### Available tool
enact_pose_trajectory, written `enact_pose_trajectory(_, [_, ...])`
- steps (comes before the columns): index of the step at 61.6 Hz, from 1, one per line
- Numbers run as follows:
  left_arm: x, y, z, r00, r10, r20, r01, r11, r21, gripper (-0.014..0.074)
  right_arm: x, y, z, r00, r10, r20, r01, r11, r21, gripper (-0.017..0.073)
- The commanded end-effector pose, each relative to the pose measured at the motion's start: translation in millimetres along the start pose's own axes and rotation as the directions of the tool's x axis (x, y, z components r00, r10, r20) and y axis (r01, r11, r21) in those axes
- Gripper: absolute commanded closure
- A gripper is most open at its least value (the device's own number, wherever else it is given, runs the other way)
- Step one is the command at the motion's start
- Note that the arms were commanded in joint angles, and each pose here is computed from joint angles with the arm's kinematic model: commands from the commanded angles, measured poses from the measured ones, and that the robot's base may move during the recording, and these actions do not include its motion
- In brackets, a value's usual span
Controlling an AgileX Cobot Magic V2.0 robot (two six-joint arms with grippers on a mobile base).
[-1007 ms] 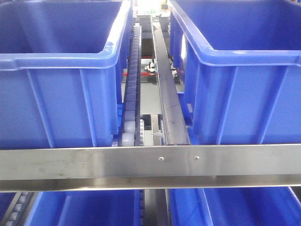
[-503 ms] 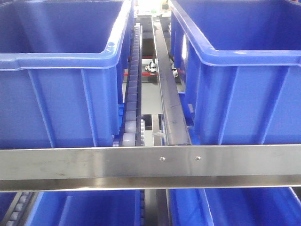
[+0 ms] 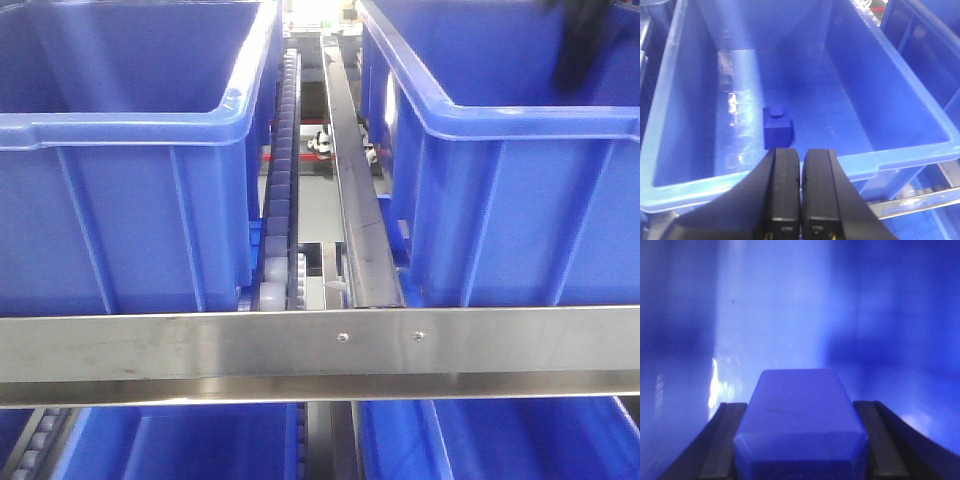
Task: Pick and sort blue part to right shelf
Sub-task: 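Open the right gripper over a blue bin, dropping its block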
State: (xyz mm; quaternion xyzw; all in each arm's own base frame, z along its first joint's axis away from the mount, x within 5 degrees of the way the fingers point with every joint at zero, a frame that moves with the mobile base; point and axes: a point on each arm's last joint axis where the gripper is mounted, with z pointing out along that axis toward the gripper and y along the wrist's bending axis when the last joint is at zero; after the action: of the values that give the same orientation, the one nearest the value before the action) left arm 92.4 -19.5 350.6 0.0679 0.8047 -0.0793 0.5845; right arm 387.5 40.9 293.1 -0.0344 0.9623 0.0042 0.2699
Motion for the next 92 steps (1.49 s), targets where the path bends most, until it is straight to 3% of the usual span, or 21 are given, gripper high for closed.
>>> enact_pose_trajectory(1, [-14, -0.7, -3, 0.995, -0.022, 0.095, 0.021, 1.0, 0.005, 0.0468, -17, -1.9, -4, 0.994, -0.011, 0.107, 0.011, 1.0, 0.001, 0.027])
enact_pose_trajectory(14, [-14, -0.7, -3, 0.995, -0.022, 0.095, 0.021, 1.0, 0.005, 0.0468, -15, -1.9, 34, 0.998, -0.028, 0.062, 0.027, 1.0, 0.015, 0.0244])
enact_pose_trajectory(28, [-13, -1.1, -6, 0.996, -0.017, 0.088, 0.017, 1.0, 0.006, 0.0468, -15, -4.4, 34, 0.997, -0.058, 0.056, 0.056, 0.997, 0.044, -0.0087])
enact_pose_trajectory(37, [-11, -1.8, -22, 0.99, 0.018, 0.137, -0.016, 1.0, -0.011, 0.0468, -16, -6.1, 24, 0.995, -0.072, 0.066, 0.068, 0.996, 0.061, -0.0042])
enact_pose_trajectory(45, [-3, -1.7, -46, 0.973, 0.078, 0.215, -0.069, 0.996, -0.053, 0.0468, -19, -6.8, -5, 0.989, -0.07, 0.13, 0.063, 0.996, 0.063, 0.0002])
enact_pose_trajectory(51, [8, -0.3, -61, 0.962, 0.102, 0.255, -0.081, 0.992, -0.093, 0.0468, -18, -7.3, -32, 0.98, -0.07, 0.186, 0.058, 0.996, 0.064, 0.012])
enact_pose_trajectory(57, [21, 3.2, -71, 0.956, 0.055, 0.289, -0.019, 0.992, -0.127, 0.0468, -13, -6.8, -61, 0.963, -0.072, 0.261, 0.057, 0.996, 0.062, 0.0297])
enact_pose_trajectory(67, [36, 6.1, -75, 0.948, 0.078, 0.307, -0.027, 0.986, -0.167, 0.0468, 14, -3.0, -105, 0.931, -0.082, 0.355, 0.068, 0.996, 0.053, 0.0496])
enact_pose_trajectory(78, [44, 7.1, -70, 0.954, 0.08, 0.29, -0.031, 0.985, -0.17, 0.0468, 69, 3.6, -135, 0.896, -0.103, 0.431, 0.1, 0.995, 0.03, 0.05])
enact_pose_trajectory(92, [47, 7.5, -65, 0.955, 0.081, 0.287, -0.032, 0.985, -0.169, 0.0468, 159, 5.9, -165, 0.799, -0.115, 0.59, 0.146, 0.989, -0.006, 0.05])
